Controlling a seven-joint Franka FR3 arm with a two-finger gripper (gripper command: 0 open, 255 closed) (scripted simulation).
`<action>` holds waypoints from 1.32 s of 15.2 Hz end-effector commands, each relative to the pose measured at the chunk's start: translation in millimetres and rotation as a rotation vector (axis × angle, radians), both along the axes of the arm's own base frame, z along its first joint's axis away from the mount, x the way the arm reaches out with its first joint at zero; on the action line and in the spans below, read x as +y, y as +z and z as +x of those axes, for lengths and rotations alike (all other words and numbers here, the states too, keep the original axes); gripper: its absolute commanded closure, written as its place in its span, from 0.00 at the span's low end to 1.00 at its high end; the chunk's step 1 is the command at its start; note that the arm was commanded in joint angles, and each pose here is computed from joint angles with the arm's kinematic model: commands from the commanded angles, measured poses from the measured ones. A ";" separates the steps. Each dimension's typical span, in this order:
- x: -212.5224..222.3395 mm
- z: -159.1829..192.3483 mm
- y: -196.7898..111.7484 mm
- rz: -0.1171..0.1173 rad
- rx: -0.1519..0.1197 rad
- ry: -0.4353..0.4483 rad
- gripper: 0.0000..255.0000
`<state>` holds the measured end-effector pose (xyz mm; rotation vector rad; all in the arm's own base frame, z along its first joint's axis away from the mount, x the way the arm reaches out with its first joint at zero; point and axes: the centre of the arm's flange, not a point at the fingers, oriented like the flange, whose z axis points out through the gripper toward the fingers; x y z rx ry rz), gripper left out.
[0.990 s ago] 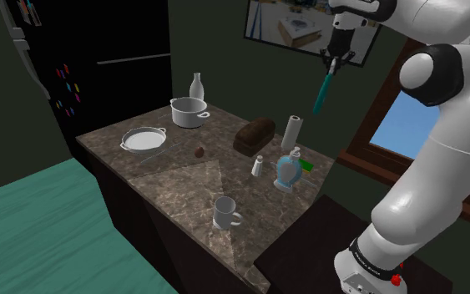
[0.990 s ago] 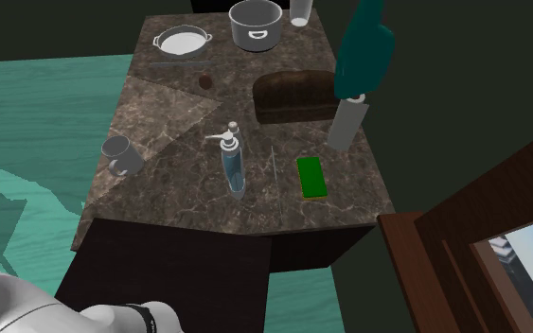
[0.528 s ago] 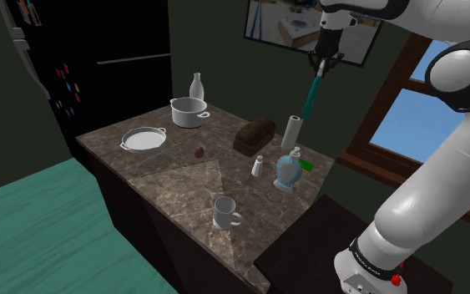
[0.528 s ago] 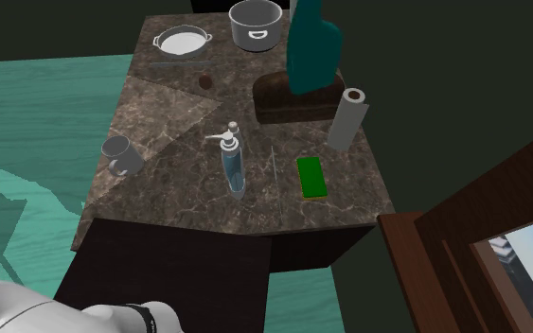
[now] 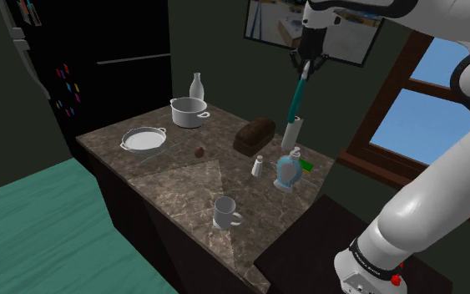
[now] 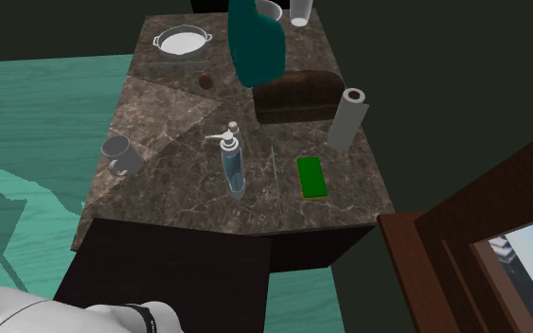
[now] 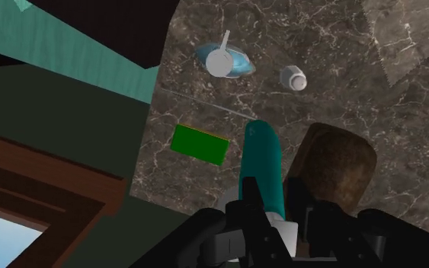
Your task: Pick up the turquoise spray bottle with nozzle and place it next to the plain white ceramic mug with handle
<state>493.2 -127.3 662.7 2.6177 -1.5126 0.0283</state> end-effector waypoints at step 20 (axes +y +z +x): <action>274.7 16.2 2.5 0.000 0.000 -0.002 1.00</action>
